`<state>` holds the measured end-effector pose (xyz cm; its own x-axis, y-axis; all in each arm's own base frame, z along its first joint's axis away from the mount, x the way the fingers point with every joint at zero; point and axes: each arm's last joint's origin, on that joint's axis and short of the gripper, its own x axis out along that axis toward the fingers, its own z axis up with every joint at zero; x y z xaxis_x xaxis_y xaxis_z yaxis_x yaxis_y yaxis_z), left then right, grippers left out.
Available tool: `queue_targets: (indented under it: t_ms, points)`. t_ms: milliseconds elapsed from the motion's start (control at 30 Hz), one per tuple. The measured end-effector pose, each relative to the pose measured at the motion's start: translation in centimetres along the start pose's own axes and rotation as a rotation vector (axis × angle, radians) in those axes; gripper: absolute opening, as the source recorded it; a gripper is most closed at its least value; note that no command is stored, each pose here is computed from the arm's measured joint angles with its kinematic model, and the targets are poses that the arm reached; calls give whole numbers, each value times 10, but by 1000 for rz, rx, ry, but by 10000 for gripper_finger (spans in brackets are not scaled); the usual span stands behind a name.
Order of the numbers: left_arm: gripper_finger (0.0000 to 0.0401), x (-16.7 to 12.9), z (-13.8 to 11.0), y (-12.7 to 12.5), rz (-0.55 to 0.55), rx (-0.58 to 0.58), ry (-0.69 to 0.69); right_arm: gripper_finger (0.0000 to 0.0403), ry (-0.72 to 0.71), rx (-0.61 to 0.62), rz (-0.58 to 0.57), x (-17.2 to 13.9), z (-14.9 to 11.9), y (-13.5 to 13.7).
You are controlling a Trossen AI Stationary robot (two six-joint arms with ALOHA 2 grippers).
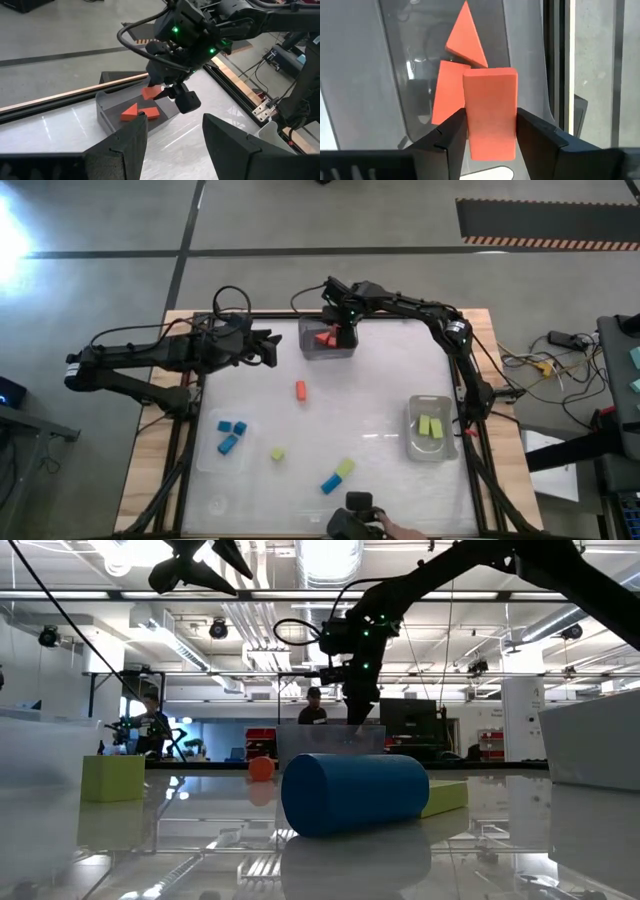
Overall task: Sort & place blocks by color
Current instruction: Put the orange block into the black bin, then put the green block into the gray bin
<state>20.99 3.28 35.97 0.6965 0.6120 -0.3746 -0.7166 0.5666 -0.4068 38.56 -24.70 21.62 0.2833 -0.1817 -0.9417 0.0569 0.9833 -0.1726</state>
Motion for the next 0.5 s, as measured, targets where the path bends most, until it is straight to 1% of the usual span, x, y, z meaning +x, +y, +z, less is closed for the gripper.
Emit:
queue_targets:
  t_ms: [267, 400, 500]
  points:
    - [173, 0, 0, 0, 0, 0, 0, 188, -8, 35, -5, 0, 1, -1]
    - [173, 0, 0, 0, 0, 1, 1, 193, 2, 124, 1, -8, 2, -1]
    - [173, 0, -2, 1, -6, 7, 21, 190, 3, 203, 10, -26, 3, -1]
